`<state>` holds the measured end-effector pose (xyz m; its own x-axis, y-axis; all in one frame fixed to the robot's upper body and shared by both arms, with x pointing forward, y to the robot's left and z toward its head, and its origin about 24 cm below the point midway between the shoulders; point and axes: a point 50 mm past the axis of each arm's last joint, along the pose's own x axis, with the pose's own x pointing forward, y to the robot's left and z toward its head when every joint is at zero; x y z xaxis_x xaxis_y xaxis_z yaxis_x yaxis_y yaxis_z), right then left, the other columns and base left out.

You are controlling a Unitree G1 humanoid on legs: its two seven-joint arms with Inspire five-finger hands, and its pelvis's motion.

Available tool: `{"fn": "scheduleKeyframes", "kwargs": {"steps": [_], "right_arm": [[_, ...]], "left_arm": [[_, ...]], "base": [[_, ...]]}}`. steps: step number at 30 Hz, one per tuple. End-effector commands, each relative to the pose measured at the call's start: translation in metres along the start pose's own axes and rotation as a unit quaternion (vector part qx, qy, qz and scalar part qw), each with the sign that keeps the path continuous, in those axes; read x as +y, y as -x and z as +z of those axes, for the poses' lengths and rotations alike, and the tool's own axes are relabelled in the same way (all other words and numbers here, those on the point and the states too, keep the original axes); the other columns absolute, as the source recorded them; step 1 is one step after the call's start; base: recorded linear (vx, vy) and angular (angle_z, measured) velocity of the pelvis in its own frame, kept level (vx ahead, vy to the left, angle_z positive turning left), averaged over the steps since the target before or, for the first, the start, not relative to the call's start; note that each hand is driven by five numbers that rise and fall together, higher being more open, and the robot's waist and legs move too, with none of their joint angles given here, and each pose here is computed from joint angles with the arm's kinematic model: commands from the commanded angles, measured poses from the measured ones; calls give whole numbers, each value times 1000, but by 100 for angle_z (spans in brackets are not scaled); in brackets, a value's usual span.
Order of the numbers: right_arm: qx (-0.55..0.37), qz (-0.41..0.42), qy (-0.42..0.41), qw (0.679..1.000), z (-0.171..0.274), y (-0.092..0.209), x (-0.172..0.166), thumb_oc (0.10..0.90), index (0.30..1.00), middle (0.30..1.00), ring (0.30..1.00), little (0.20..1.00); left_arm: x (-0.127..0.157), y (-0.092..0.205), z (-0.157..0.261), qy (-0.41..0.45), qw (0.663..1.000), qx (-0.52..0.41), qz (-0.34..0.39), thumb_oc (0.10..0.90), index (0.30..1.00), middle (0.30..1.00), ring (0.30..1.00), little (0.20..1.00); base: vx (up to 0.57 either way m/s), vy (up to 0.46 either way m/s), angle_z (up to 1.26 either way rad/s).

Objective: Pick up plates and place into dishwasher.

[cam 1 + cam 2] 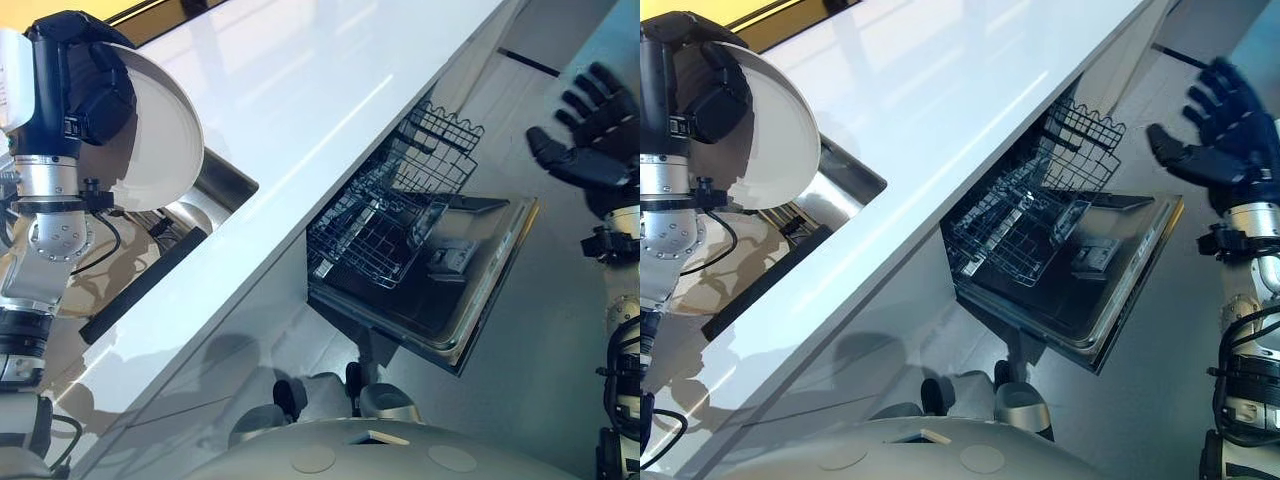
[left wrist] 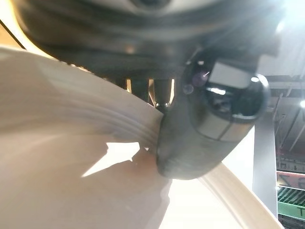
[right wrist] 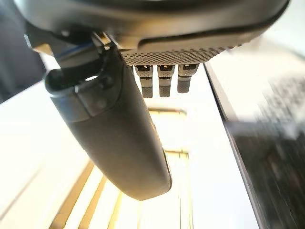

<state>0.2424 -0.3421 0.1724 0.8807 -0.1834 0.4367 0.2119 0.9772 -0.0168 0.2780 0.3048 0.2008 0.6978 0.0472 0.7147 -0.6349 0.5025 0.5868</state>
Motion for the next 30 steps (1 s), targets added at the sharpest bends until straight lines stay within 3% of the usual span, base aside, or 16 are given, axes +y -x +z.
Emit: {"fn": "scheduleKeyframes", "kwargs": {"steps": [1,7,13,21,30], "right_arm": [[-163,116,-22,979,62,-18,34,800,900,900,900,900],[-134,248,-147,948,58,-29,106,800,900,900,900,900],[-114,281,-231,924,64,-32,170,800,900,900,900,900],[-95,258,-276,921,64,-34,213,800,900,900,900,900],[-10,267,-328,906,45,-31,244,800,900,900,900,900]], "left_arm": [[30,-47,31,46,985,-66,153,100,300,300,300,200],[13,-52,50,86,979,-88,163,100,300,300,300,200],[-12,-56,77,108,969,-115,190,100,300,300,300,200],[-44,-59,98,123,970,-122,171,100,300,300,300,200],[-67,-54,104,143,975,-105,137,100,300,300,300,200]], "base": [[26,-22,-12],[-14,-47,-3],[16,-33,13],[7,-21,12],[2,-2,0]]}}
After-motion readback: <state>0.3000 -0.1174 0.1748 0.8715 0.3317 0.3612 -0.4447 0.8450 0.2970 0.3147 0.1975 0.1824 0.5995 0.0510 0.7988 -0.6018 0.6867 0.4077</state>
